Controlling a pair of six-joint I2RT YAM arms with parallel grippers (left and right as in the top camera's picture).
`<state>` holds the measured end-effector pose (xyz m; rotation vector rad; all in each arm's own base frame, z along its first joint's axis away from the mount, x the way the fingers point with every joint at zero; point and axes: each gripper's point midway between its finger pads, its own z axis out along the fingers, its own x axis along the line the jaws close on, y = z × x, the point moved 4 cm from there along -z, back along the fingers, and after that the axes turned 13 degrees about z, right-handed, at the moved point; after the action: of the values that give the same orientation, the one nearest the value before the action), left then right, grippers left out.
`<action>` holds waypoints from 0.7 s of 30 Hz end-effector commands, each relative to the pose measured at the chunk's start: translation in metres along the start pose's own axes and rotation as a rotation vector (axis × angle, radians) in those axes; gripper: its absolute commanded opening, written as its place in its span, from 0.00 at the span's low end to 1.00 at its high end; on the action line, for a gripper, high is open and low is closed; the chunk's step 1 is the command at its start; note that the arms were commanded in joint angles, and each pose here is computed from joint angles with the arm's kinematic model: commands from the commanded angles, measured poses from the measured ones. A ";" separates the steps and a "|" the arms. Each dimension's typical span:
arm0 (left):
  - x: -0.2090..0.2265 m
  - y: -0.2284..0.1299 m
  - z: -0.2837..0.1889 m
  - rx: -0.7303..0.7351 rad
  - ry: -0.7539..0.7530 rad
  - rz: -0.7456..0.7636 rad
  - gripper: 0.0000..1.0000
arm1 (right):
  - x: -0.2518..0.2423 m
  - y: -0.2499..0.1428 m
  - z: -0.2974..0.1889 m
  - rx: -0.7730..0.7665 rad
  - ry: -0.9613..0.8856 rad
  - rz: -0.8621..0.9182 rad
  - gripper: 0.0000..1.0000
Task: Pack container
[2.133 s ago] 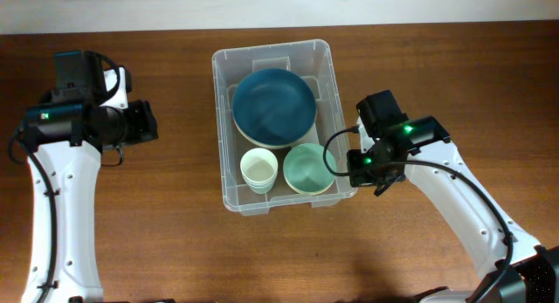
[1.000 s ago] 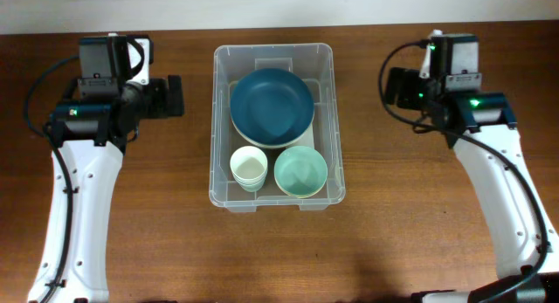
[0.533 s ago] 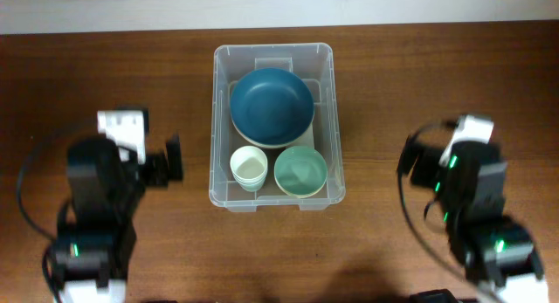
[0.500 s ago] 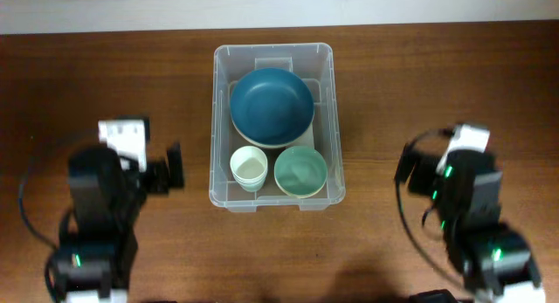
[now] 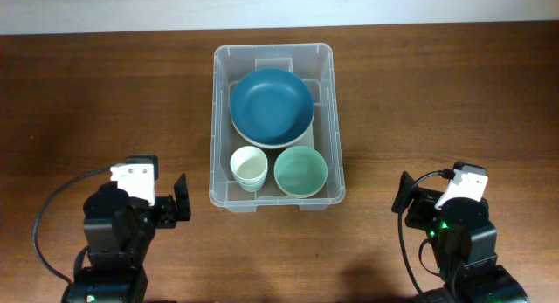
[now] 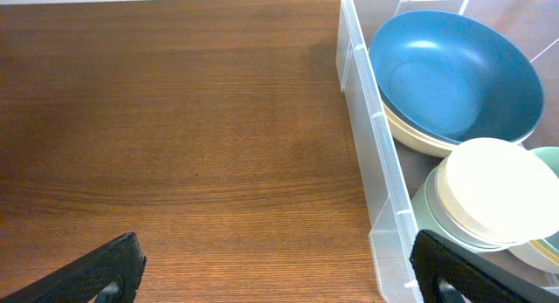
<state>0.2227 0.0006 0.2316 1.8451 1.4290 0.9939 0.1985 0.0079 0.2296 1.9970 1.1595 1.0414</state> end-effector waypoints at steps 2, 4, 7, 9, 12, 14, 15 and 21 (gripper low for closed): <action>-0.001 -0.002 0.001 0.003 -0.010 -0.012 1.00 | -0.003 -0.003 0.001 0.000 -0.024 -0.008 0.99; -0.001 -0.002 0.001 0.003 -0.010 -0.012 1.00 | -0.011 -0.013 0.000 0.051 -0.061 -0.035 0.99; -0.001 -0.002 0.001 0.003 -0.010 -0.012 1.00 | -0.023 -0.030 -0.002 0.136 -0.113 -0.070 0.99; -0.001 -0.002 0.001 0.003 -0.010 -0.012 1.00 | -0.022 -0.033 -0.005 0.147 -0.088 -0.065 0.99; -0.001 -0.002 0.001 0.003 -0.010 -0.012 1.00 | -0.022 -0.028 -0.013 0.101 -0.062 -0.048 0.99; -0.001 -0.002 0.001 0.003 -0.010 -0.012 1.00 | -0.025 -0.025 -0.019 0.062 -0.044 -0.054 0.99; -0.001 -0.002 0.001 0.003 -0.010 -0.012 1.00 | -0.026 -0.024 -0.022 0.039 -0.032 -0.060 0.99; -0.001 -0.002 0.001 0.003 -0.010 -0.012 1.00 | -0.036 -0.041 -0.018 -0.128 0.082 -0.025 0.99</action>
<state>0.2223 0.0007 0.2304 1.8485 1.4327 0.9904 0.1540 -0.0051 0.2097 1.8961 1.1244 1.1291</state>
